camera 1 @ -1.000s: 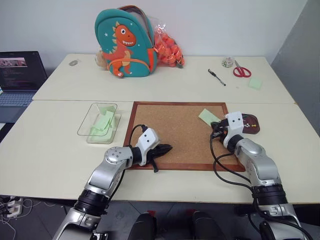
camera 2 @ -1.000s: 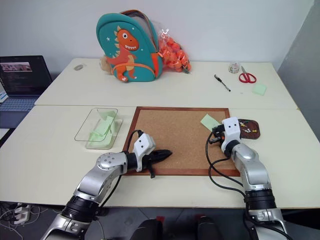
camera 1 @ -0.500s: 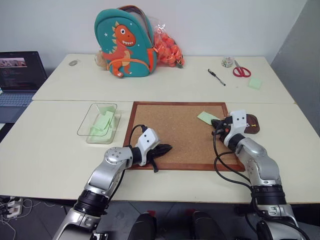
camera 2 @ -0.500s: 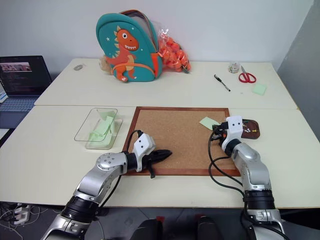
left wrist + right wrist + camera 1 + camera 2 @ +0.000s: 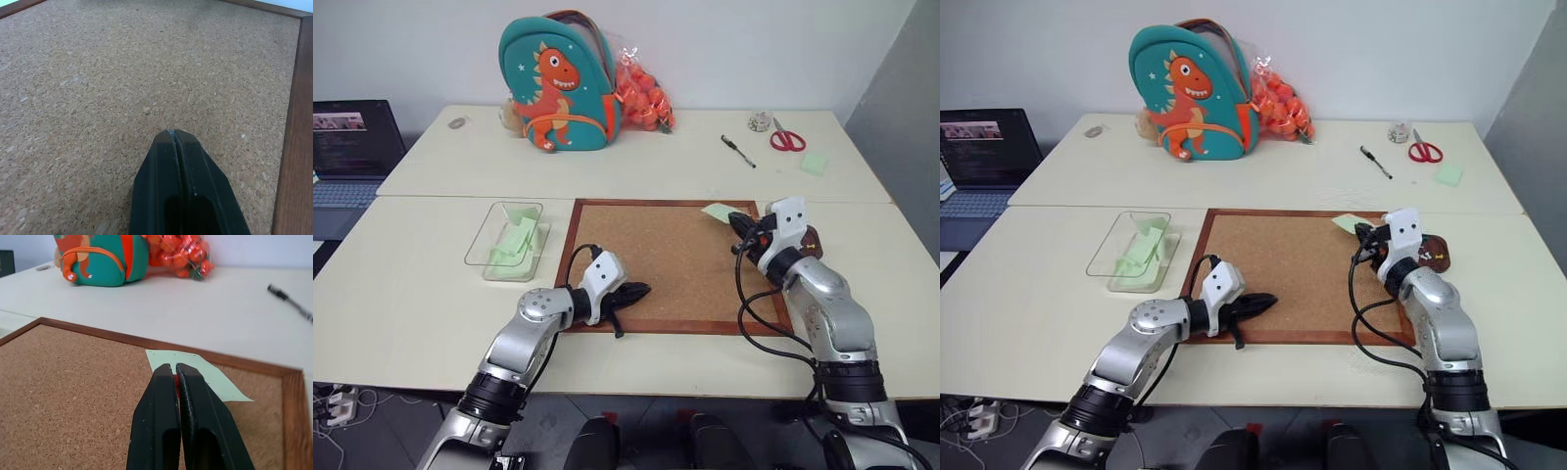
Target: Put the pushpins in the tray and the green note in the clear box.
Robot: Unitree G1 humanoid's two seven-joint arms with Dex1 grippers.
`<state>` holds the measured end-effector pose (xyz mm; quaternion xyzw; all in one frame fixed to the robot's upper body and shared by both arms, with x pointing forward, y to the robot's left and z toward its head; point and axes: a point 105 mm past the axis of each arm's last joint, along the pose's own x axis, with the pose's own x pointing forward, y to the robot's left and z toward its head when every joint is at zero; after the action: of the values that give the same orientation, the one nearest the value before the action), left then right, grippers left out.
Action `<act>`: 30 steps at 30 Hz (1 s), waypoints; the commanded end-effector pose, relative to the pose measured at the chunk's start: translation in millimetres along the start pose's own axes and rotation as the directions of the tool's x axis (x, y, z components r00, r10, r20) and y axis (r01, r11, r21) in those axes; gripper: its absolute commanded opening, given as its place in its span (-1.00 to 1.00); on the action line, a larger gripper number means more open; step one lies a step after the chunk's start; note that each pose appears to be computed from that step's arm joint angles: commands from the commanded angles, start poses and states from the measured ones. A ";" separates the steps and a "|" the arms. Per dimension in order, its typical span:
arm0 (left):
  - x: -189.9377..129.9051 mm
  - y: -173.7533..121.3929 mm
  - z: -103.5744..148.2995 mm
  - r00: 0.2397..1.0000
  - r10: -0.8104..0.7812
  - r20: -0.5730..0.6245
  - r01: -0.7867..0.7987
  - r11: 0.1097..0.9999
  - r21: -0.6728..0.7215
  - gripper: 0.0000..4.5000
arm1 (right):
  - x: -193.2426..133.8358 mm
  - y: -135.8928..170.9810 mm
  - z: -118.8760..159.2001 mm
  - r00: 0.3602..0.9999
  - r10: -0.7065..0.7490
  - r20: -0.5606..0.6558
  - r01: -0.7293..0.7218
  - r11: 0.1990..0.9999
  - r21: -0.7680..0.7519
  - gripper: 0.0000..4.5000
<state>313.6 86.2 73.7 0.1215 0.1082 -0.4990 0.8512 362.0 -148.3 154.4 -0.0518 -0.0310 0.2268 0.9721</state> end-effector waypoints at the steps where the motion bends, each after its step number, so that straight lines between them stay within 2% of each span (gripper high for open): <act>1: -10.6 24.6 -14.4 0.993 0.090 -0.070 -0.097 0.990 -0.098 -1.00 | -8.0 17.2 16.6 0.996 0.074 0.051 -0.069 0.994 -0.084 -0.98; 2: -12.7 28.5 -10.4 0.993 0.094 -0.066 -0.100 0.991 -0.093 -1.00 | -9.2 20.2 16.8 0.995 0.085 0.051 -0.081 0.993 -0.087 -0.98; 6: -21.7 44.2 -1.6 0.990 0.110 -0.086 -0.115 0.992 -0.059 -0.68 | -11.0 30.6 17.2 0.991 0.122 0.052 -0.118 0.990 -0.076 -1.00; 8: -29.3 52.0 -3.4 0.985 0.123 -0.121 -0.120 0.992 0.029 -0.51 | -10.6 34.3 17.7 0.989 0.135 0.053 -0.131 0.989 -0.076 -1.00; 9: -35.7 59.7 -4.5 0.979 0.143 -0.147 -0.131 0.987 0.091 -0.34 | -10.0 37.1 18.3 0.988 0.143 0.055 -0.139 0.987 -0.075 -1.00; 11: -49.0 78.4 -1.0 0.962 0.201 -0.182 -0.157 0.960 0.231 -0.24 | -8.6 41.2 19.6 0.986 0.156 0.061 -0.152 0.986 -0.071 -1.00; 12: -53.5 84.9 0.8 0.955 0.222 -0.197 -0.157 0.941 0.300 -0.21 | -8.2 42.0 19.9 0.985 0.159 0.062 -0.155 0.985 -0.070 -1.00; 14: -60.1 92.7 0.7 0.931 0.256 -0.258 -0.067 0.819 0.570 -0.03 | -7.5 42.4 20.0 0.985 0.162 0.062 -0.157 0.985 -0.069 -1.00; 15: -61.7 93.5 0.1 0.928 0.251 -0.274 -0.020 0.769 0.639 0.04 | -7.1 42.6 20.1 0.985 0.163 0.062 -0.159 0.985 -0.069 -1.00; 17: -61.2 98.3 9.8 0.938 0.256 -0.233 -0.018 0.709 0.705 0.20 | -6.1 43.3 20.0 0.984 0.166 0.062 -0.162 0.985 -0.068 -1.00; 19: -58.5 103.3 21.9 0.950 0.263 -0.166 -0.066 0.691 0.720 0.37 | -5.6 44.0 20.0 0.984 0.168 0.063 -0.164 0.984 -0.067 -1.00; 22: -48.2 112.0 47.7 0.956 0.290 0.034 -0.279 0.875 0.396 0.61 | -4.8 45.3 20.1 0.983 0.172 0.064 -0.168 0.984 -0.066 -1.00; 24: -42.6 109.9 56.2 0.955 0.281 0.100 -0.295 0.938 0.181 0.74 | -4.8 45.9 20.3 0.983 0.174 0.066 -0.169 0.983 -0.066 -1.00; 26: -36.1 102.1 64.2 0.953 0.259 0.154 -0.248 0.965 -0.088 0.91 | -5.5 46.7 20.7 0.982 0.177 0.067 -0.172 0.983 -0.067 -1.00; 27: -33.5 96.7 66.4 0.957 0.239 0.165 -0.209 0.961 -0.181 0.98 | -5.8 46.9 20.8 0.982 0.178 0.067 -0.173 0.983 -0.066 -1.00; 30: -29.2 78.4 77.3 0.965 0.162 0.207 -0.078 0.928 -0.364 1.00 | -6.7 47.5 21.0 0.981 0.182 0.068 -0.177 0.982 -0.068 -1.00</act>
<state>384.2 133.8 144.1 -0.0181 0.0835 -0.4003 0.9124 338.4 -110.0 155.2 -0.0702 -0.0418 0.3055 0.9487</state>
